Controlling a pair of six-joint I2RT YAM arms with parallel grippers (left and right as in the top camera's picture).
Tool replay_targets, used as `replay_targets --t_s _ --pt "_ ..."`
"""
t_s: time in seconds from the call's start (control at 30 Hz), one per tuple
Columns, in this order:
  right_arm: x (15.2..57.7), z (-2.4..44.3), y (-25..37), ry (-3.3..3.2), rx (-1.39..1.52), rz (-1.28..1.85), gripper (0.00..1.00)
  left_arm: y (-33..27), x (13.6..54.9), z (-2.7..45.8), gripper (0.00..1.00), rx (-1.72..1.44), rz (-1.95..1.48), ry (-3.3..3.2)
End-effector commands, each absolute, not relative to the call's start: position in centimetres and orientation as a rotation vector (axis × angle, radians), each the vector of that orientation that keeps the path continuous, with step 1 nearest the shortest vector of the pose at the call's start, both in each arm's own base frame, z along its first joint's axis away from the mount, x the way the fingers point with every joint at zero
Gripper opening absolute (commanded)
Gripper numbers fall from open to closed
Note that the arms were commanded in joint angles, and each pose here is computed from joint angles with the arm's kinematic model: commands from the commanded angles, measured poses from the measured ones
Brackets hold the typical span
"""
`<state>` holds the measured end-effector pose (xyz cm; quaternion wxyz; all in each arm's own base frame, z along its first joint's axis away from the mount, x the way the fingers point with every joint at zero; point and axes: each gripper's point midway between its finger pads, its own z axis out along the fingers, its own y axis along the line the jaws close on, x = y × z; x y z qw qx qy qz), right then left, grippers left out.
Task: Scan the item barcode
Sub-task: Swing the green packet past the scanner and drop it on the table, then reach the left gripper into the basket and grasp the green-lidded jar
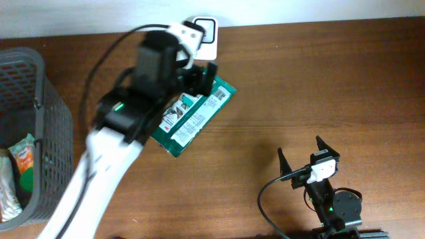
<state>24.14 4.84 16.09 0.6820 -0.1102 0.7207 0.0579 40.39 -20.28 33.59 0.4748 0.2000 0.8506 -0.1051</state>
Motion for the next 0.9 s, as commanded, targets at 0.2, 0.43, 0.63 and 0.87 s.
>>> replay_targets --t_s 0.2,0.43,0.63,0.87 --pt "24.1 15.9 4.8 1.618 -0.246 0.135 0.98 8.4 34.8 39.4 0.99 -0.317 0.238 2.064" --pt "24.1 15.9 4.8 1.618 -0.245 0.136 0.98 19.7 29.2 38.2 0.99 -0.825 0.332 1.986" --pt "24.1 15.9 4.9 1.618 -0.246 0.136 0.98 25.5 25.0 32.7 0.99 -1.115 0.406 2.109" --pt "24.1 15.9 4.9 1.618 -0.246 0.136 0.98 26.8 24.8 28.2 0.99 -1.221 0.381 2.242"
